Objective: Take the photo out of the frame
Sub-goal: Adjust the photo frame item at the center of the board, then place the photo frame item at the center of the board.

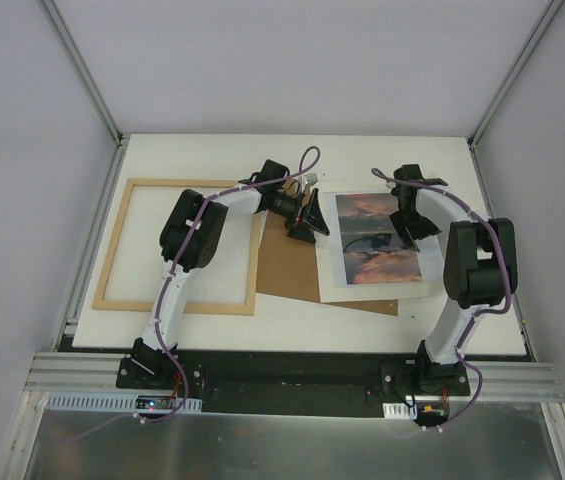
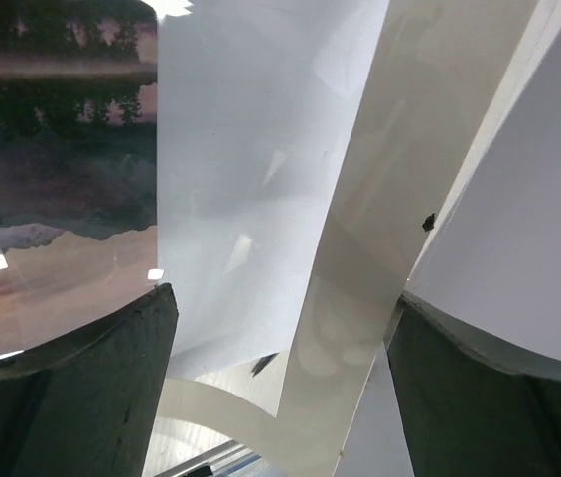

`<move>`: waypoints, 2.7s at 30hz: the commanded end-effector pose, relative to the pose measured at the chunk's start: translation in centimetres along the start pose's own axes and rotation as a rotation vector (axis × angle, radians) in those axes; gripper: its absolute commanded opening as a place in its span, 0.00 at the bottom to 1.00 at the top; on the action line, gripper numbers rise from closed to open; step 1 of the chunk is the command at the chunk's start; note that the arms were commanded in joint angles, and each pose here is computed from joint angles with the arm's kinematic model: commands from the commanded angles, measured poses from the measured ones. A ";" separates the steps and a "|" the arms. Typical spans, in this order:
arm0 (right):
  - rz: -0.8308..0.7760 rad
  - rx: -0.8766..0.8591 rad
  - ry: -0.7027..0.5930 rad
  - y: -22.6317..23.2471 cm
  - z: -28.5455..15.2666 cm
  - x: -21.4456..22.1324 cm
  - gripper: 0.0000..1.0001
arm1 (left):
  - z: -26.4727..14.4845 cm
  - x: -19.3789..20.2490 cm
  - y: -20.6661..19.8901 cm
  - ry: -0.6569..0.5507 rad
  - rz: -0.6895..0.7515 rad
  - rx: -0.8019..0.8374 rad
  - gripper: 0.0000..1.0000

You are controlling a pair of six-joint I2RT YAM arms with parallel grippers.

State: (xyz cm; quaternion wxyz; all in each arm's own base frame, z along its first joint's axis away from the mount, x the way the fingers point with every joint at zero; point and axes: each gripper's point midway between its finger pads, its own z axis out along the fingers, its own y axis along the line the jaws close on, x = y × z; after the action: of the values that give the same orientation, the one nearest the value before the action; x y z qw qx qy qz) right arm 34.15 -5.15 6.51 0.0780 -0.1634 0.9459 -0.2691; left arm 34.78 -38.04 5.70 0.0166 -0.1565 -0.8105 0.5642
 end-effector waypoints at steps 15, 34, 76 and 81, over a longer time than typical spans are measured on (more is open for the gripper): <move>0.529 -0.889 -0.061 2.0 -2.6 0.5 0.01 | 2.0 3.9 5.2 0.061 -0.105 -0.115 0.99; 0.628 -1.069 -0.386 -2.2 -14.2 -3.2 0.00 | -10.2 1.3 0.6 -0.139 0.026 -0.185 0.99; 0.668 -1.266 -0.167 23.5 -11.9 -16.8 0.00 | -32.6 8.9 -3.6 -0.481 0.041 -0.342 0.99; 0.567 -1.287 -0.227 26.8 -16.6 -17.3 0.00 | -32.5 9.1 -3.5 -0.481 0.030 -0.338 0.99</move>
State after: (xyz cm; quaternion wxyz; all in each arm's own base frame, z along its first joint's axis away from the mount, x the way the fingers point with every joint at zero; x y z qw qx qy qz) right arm 39.56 26.63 3.59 0.0855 0.0888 0.9155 0.3831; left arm 32.25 -7.17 18.66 -0.2056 -0.0260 -0.8778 0.4318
